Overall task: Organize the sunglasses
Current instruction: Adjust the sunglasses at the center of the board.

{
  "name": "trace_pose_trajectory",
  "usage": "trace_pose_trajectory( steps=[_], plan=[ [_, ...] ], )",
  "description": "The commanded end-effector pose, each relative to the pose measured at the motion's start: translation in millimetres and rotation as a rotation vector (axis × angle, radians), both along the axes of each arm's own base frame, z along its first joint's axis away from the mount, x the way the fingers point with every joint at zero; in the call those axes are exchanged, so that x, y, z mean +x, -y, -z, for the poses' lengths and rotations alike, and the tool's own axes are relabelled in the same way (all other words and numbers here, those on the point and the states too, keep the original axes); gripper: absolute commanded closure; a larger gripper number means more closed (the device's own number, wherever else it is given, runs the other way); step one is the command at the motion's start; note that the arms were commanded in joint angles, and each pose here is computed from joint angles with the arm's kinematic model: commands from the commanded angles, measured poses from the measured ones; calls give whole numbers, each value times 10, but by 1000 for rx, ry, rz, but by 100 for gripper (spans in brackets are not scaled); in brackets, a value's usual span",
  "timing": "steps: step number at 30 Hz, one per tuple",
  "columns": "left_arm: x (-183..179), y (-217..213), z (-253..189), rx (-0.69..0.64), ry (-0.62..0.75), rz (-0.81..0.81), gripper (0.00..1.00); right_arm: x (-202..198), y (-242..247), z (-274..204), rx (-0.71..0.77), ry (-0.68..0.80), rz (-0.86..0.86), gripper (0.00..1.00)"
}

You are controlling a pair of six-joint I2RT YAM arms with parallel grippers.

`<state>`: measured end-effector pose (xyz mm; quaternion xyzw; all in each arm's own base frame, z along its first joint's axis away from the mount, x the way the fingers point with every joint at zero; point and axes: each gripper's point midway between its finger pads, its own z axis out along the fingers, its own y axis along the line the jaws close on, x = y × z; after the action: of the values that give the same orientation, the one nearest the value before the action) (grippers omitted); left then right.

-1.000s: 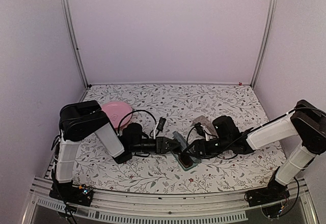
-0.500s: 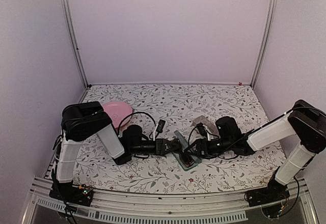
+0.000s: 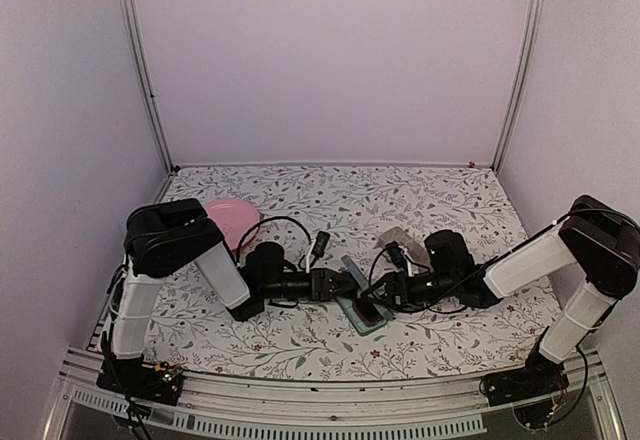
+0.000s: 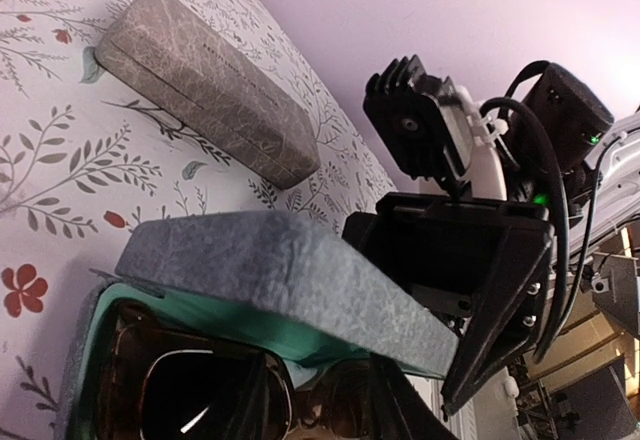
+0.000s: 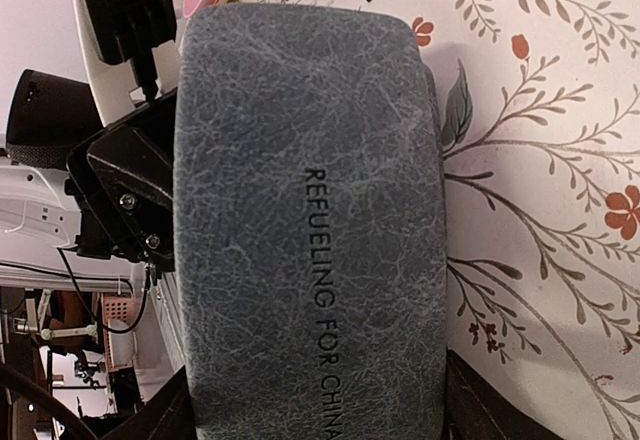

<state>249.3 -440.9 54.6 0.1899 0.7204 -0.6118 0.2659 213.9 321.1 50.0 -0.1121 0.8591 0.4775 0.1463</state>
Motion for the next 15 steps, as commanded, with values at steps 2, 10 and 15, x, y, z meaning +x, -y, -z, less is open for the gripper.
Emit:
trace_pose_trajectory(
  steps=[2,10,15],
  plan=[
    [-12,34,119,18,-12,12,64,-40,-5,-3,46,-10,-16,80],
    [-55,72,7,-38,6,46,63,-52,-1,14,71,-31,-13,80],
    [-88,32,-118,-62,26,50,61,-52,26,56,60,-38,-4,80]
  ],
)
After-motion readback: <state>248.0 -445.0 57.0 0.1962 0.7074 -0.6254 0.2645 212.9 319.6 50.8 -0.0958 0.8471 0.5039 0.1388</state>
